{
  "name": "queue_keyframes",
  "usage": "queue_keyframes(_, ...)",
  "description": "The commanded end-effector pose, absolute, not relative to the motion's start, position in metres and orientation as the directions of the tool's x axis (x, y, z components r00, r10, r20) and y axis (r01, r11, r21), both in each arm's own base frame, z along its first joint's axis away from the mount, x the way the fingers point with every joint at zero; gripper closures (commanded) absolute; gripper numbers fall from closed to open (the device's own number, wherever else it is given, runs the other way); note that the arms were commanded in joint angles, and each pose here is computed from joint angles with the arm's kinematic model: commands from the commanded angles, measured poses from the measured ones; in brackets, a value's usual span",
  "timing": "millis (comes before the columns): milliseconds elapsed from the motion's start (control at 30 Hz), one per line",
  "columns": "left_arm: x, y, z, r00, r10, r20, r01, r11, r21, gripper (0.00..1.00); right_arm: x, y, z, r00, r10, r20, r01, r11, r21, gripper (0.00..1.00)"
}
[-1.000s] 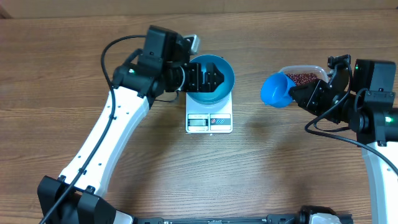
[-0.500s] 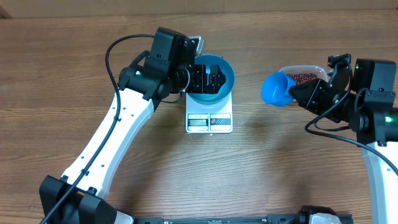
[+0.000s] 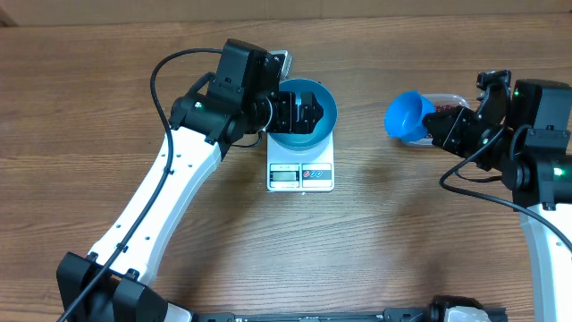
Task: Scoop item into bowl and weigh 150g on scale
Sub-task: 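Hold the scoop above the bean tub with the right gripper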
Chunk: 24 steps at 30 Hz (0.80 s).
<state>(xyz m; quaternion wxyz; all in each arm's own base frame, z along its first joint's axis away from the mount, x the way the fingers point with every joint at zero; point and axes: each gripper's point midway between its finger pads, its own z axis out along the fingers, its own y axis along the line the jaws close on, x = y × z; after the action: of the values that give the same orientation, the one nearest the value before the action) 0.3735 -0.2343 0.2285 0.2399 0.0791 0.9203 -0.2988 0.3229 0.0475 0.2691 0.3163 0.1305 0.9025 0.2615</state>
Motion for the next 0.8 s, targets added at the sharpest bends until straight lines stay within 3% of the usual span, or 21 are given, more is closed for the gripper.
queue_keyframes(0, 0.3767, -0.2349, 0.2466, -0.839, 0.008, -0.544, 0.33, 0.803, -0.497, 0.0, 0.3255, 0.0388, 0.2815, -0.732, 0.387, -0.561, 0.058, 0.855, 0.515, 0.96)
queue_keyframes(767, 0.3835, -0.2379, 0.2538, -0.816, -0.001, -0.578, 0.35, 0.794, -0.497, 0.0, 0.3268, 0.0346, 0.2808, -0.724, 0.388, -0.57, 0.072, 0.864, 0.498, 0.96)
